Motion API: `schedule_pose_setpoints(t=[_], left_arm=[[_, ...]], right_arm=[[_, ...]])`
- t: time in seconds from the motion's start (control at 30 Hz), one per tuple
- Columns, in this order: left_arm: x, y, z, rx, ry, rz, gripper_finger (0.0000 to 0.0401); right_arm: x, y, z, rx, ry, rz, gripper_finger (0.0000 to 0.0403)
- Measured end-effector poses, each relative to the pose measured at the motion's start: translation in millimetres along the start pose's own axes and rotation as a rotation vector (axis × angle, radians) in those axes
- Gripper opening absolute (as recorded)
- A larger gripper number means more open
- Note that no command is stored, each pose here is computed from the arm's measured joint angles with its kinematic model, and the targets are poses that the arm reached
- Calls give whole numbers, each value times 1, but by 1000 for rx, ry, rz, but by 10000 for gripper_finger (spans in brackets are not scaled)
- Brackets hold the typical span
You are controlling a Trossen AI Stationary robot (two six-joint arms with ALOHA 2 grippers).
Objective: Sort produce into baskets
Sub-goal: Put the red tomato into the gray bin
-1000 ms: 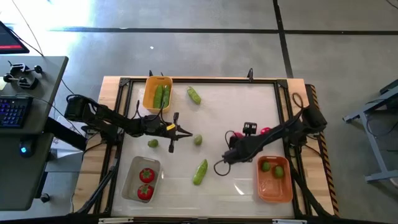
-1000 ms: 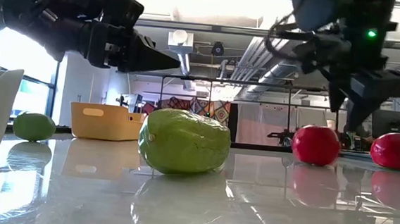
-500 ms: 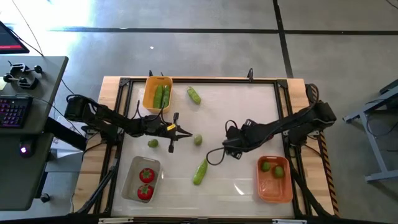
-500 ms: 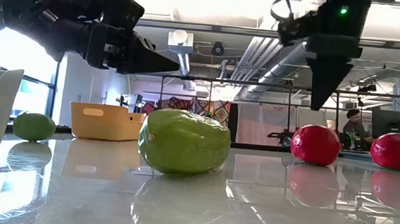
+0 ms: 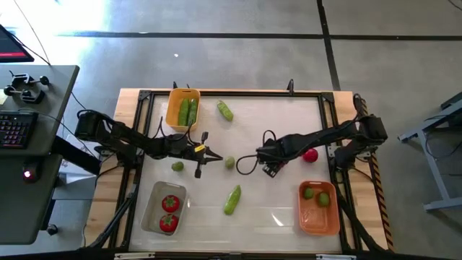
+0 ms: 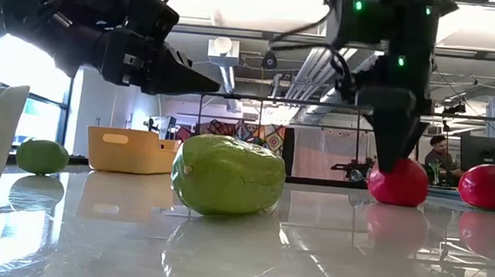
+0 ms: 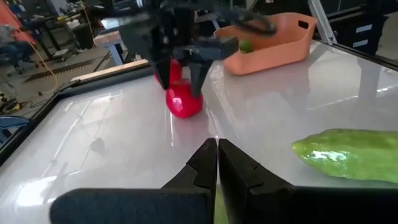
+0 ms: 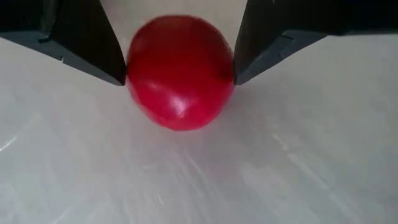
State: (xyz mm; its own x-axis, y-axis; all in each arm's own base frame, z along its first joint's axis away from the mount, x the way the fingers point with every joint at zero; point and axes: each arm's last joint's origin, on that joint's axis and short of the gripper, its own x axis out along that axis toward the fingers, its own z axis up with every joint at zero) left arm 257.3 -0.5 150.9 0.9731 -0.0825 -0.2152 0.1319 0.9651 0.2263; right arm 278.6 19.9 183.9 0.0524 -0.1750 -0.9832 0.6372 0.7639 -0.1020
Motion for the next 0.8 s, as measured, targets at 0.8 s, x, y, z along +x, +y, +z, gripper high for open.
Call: schedule_pose_setpoints(t=[0.8], left_arm=[[0,2,-1,8,20,62,3]], right_arm=[[-30,4,1,-94,-192,120,191]])
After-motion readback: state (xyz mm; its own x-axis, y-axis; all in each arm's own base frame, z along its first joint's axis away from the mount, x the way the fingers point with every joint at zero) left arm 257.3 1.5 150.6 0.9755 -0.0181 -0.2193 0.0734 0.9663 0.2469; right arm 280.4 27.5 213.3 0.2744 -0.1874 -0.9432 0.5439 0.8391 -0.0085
